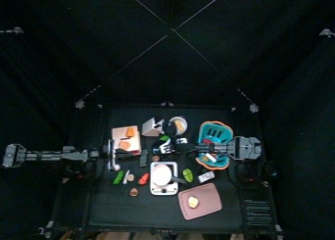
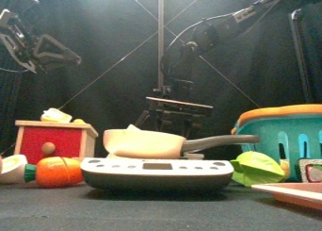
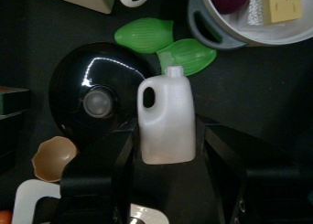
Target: Grab detergent
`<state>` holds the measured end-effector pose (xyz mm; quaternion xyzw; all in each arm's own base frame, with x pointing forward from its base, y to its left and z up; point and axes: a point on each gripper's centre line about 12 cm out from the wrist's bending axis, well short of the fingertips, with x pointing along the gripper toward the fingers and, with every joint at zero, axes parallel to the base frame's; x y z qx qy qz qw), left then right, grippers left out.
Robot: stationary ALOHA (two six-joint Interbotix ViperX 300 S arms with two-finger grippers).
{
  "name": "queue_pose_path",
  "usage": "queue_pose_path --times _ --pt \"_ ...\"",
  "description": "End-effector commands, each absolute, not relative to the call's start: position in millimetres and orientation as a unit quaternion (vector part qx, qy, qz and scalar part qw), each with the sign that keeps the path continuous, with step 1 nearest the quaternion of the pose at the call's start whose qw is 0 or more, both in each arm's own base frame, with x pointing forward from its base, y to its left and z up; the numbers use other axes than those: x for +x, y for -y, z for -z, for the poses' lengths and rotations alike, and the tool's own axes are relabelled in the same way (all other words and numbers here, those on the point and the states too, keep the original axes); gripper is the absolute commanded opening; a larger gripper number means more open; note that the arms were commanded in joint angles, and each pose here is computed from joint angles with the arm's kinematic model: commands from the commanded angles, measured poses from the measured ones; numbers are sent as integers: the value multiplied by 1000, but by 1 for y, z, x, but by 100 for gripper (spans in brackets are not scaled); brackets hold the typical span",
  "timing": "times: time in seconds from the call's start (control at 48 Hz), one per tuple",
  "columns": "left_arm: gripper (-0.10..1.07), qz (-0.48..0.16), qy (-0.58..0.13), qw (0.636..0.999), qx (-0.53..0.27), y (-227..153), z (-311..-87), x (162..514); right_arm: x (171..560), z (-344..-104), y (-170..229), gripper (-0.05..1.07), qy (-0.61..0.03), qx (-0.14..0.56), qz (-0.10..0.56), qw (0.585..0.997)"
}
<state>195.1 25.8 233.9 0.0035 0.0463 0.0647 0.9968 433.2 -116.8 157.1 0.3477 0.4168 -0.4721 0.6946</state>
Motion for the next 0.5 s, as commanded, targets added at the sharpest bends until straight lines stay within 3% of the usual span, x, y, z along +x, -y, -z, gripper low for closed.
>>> queue_pose_path --times 0.0,0.479 --pt "36 -68 -36 997 4 -27 -242 197 438 -186 117 52 -387 359 459 714" --pt "36 -68 -39 997 2 -27 -238 196 438 -195 108 52 -382 347 449 729"
